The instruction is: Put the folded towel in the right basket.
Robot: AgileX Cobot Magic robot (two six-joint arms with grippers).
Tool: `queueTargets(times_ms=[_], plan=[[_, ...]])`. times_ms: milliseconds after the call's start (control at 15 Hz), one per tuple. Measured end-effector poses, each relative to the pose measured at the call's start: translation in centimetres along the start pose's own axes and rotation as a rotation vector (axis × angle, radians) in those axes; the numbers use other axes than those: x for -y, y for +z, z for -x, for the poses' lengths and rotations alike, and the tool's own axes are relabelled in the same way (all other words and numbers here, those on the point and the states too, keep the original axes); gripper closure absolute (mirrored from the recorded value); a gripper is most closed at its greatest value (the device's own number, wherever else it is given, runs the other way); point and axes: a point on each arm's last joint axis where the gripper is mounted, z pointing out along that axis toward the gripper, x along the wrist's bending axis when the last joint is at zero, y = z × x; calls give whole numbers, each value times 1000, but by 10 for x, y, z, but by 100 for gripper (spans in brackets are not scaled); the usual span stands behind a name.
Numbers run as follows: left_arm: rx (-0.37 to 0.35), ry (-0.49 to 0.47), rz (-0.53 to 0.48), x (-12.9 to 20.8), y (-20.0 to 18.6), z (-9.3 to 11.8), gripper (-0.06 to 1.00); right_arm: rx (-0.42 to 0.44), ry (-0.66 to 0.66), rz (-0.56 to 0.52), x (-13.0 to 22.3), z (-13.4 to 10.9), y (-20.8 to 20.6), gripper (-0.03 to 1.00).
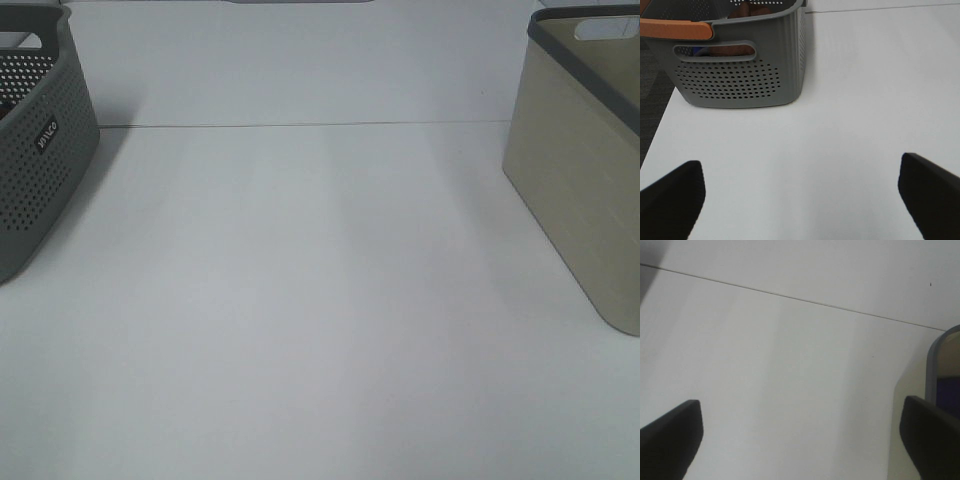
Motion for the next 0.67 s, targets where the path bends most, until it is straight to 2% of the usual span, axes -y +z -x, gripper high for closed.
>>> queueTargets(times_ms=[200,333,533,667], plan=[[0,0,0,0,0,0,-5,-7,2,-3,18,-6,-34,-1],[0,0,0,0,0,0,-5,-7,6,-53,65,-8,-75,-1],[0,0,0,0,0,0,-5,37,25,-39,134,-6,-134,-1],[0,0,0,0,0,0,-5,56,44,-39,172,-5,-151,-1]])
